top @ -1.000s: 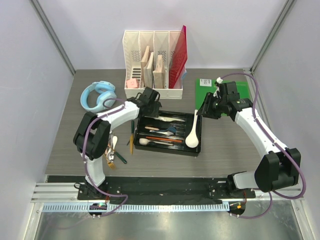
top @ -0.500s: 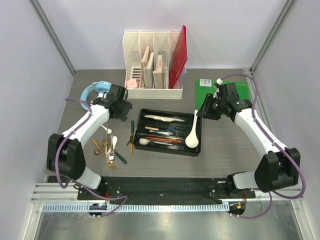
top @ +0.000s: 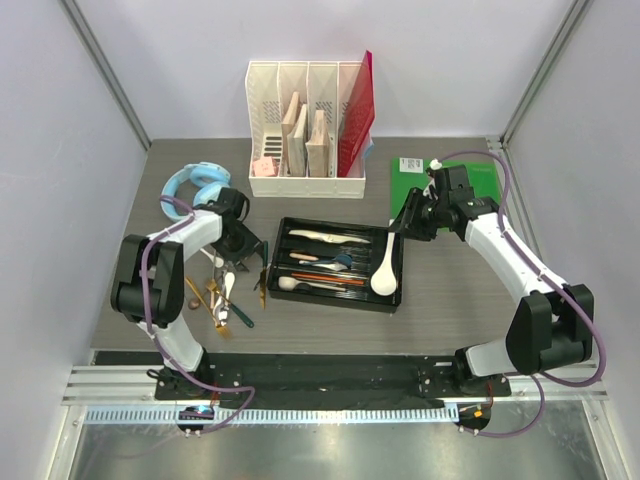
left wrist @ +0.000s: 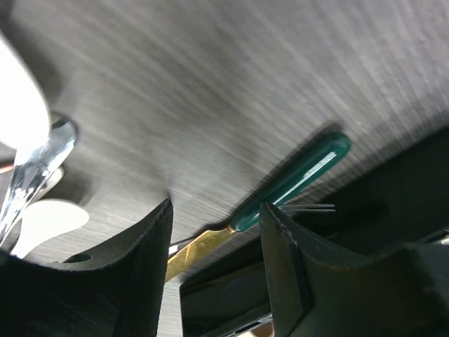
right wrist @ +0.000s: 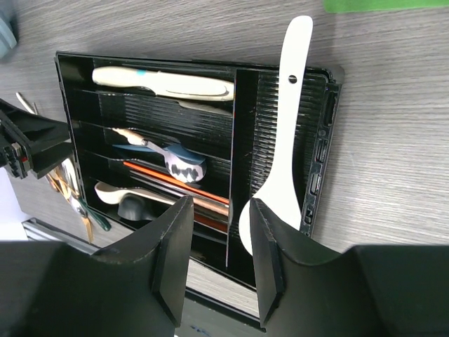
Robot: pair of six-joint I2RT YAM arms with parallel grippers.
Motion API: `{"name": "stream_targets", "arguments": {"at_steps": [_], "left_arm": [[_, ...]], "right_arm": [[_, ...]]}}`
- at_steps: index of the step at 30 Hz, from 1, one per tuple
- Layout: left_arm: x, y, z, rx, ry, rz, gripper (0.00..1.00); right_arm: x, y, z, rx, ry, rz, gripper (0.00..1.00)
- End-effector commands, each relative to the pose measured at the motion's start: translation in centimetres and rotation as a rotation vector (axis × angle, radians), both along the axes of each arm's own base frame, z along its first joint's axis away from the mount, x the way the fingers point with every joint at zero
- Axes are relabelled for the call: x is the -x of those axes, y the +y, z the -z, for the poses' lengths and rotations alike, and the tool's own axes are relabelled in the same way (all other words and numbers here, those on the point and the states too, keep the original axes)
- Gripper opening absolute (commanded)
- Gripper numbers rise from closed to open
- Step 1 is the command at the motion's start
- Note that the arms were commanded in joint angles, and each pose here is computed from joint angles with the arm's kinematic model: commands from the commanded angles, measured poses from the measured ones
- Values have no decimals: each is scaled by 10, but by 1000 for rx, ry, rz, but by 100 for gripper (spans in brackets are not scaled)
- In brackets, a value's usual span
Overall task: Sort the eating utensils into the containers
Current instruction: Pick up the knife at the center of the board.
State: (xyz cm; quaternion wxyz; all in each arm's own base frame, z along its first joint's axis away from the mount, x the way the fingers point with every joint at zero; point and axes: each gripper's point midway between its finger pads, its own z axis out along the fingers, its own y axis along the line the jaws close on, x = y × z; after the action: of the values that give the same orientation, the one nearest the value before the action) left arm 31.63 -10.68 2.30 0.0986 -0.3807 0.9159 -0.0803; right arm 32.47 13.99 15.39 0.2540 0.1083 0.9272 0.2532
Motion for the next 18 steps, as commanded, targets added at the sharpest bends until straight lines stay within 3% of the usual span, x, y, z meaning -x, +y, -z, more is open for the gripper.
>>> {"name": "stream_targets", "arguments": {"at_steps": [1,18], "left_arm": [[-20,-8,-16,19,-66,106,53],[-21,-15,-15,38,-58,219,52]], "right_arm": [[-8,2,-4,-37,-15,18,42],[-16,7,6,-91,12,57,42]]}}
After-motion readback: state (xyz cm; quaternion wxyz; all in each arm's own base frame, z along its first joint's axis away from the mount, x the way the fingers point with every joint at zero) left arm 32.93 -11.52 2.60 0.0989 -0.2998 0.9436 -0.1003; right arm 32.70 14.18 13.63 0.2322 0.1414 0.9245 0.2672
